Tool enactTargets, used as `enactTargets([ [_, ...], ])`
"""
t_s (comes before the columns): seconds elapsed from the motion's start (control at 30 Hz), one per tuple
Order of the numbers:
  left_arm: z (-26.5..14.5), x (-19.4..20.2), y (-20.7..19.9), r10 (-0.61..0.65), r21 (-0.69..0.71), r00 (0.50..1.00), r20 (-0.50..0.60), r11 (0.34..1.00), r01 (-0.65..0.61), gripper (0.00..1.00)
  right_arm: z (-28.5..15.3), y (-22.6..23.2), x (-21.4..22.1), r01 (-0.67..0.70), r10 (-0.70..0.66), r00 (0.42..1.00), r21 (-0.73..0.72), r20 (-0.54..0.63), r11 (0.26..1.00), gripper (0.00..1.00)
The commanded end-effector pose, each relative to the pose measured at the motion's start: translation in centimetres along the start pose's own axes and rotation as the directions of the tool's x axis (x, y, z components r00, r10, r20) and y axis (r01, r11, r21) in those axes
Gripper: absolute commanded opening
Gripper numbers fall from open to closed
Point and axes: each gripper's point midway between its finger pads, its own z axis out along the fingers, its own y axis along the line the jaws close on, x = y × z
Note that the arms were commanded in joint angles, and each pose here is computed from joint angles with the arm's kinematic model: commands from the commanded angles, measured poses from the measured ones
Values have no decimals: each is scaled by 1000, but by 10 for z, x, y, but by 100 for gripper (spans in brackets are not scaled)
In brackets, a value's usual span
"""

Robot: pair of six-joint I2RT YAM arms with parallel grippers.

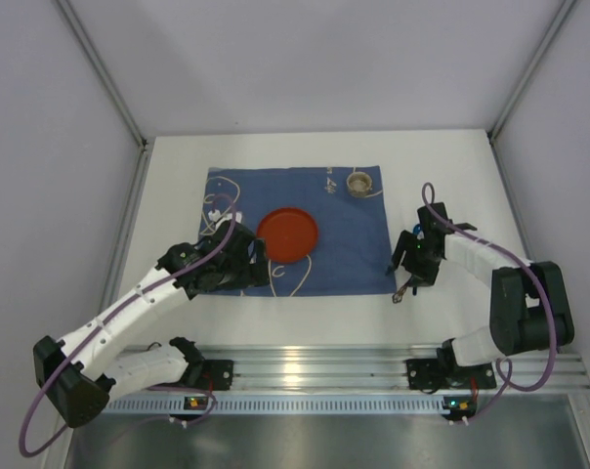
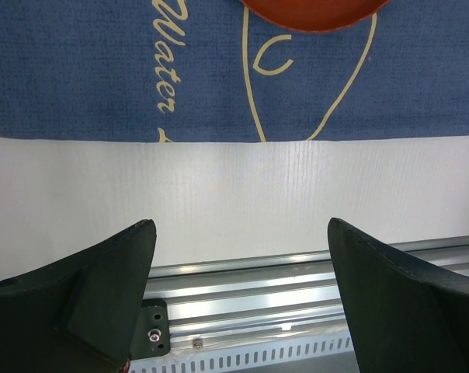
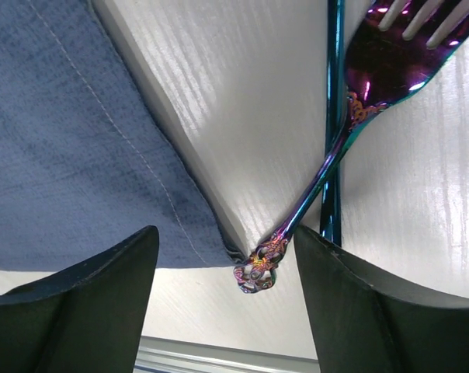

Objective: Set the dinner table for one person

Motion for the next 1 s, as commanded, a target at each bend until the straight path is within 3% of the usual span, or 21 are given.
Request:
enactTargets([
  [0.0,-3,-6,-4,-13,26,1000,28,1000,13,97,16,-51,7,2,-3,1000,206,5,979,70],
  [0.2,-4,-4,-2,-18,29,999,29,999,18,97,18,-68,4,-43,39,999,307,20,951,55],
  [0.43,-4,3,5,-10,16,1000,23,1000,9,97,22,-77,2,-58,54,998,365,22,929,26],
  [0.6,-2,1,5,-2,12,1000,28,1000,2,97,25,-80,-2,-49,47,999,386,17,921,17],
  [0.73,-2,0,4,4,11,1000,27,1000,-5,97,25,-79,-3,-30,32,999,387,1,921,0],
  [0.97,-5,-8,-11,46,54,998,33,997,-48,97,3,-61,-23,-27,8,998,357,56,934,0],
])
